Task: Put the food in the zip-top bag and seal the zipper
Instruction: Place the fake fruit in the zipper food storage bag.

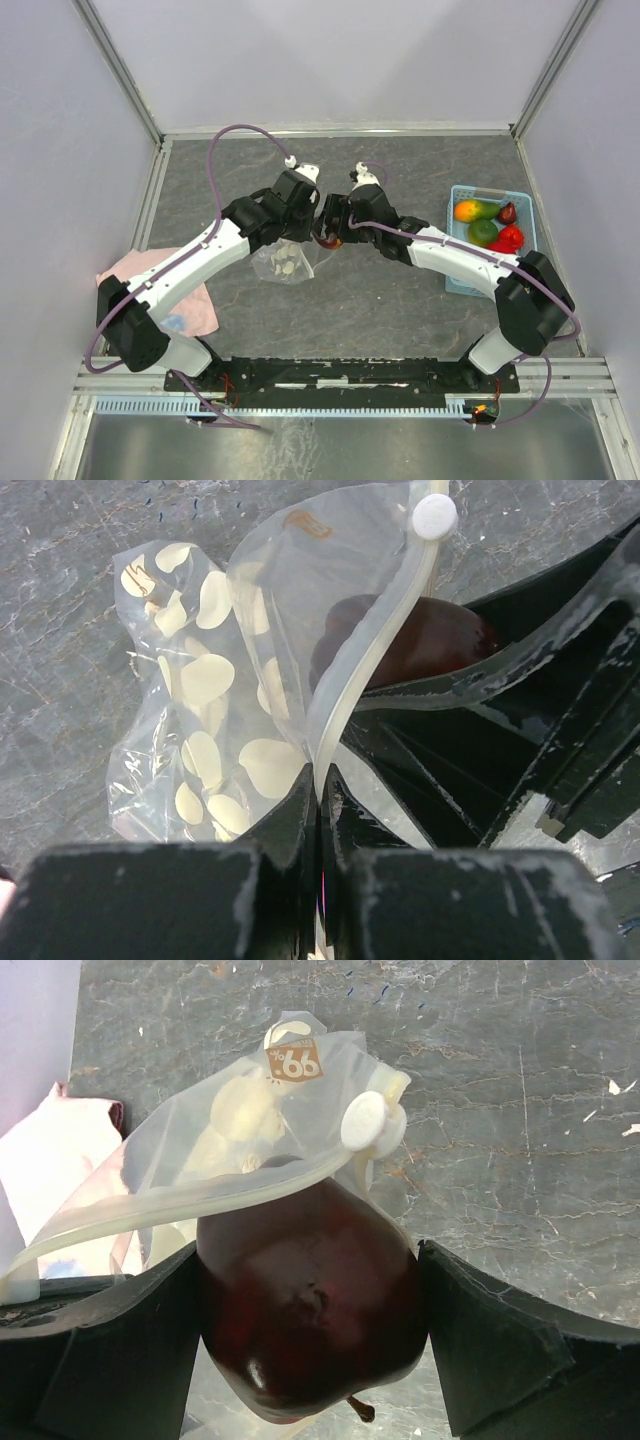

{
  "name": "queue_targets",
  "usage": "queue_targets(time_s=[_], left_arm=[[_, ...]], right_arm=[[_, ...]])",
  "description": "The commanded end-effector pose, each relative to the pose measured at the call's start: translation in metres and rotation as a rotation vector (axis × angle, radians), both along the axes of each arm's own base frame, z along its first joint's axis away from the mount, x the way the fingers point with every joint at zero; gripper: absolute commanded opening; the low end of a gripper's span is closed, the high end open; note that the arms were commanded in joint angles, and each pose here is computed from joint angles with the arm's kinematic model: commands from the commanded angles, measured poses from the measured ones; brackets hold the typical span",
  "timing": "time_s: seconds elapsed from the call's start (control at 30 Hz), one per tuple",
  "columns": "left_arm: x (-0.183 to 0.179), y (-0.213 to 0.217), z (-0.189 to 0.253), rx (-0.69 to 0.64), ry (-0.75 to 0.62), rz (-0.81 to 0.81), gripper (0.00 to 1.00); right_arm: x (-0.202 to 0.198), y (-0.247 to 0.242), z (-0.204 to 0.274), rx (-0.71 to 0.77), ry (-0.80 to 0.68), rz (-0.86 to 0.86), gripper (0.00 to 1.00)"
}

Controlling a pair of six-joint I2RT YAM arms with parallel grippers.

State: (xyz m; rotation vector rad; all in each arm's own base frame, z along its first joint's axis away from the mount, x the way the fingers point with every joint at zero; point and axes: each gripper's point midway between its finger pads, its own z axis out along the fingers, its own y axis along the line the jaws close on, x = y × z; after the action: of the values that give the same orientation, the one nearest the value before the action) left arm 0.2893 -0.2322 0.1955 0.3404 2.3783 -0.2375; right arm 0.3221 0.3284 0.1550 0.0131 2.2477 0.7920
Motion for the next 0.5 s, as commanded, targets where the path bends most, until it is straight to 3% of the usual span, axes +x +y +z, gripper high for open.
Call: queue_targets(time_s=[0.0, 0.3, 0.47], left_arm=[[0.000, -0.013, 0.019, -0.091, -0.038, -0.028, 0.03], [0.000, -0.011, 0.018, -0.086, -0.042, -0.021, 0.03], [-0.001, -0.012, 0.020, -0.104, -0.038, -0.017, 0.03]], right_arm=[[0.006, 0.012, 0.030, -0.010, -0.102, 0.054, 0.78], [-0.005, 0.023, 0.051, 0.028, -0.151, 0.147, 0.94], [-0.006, 0.017, 0.056, 0.013, -0.161, 0.139, 0.99]])
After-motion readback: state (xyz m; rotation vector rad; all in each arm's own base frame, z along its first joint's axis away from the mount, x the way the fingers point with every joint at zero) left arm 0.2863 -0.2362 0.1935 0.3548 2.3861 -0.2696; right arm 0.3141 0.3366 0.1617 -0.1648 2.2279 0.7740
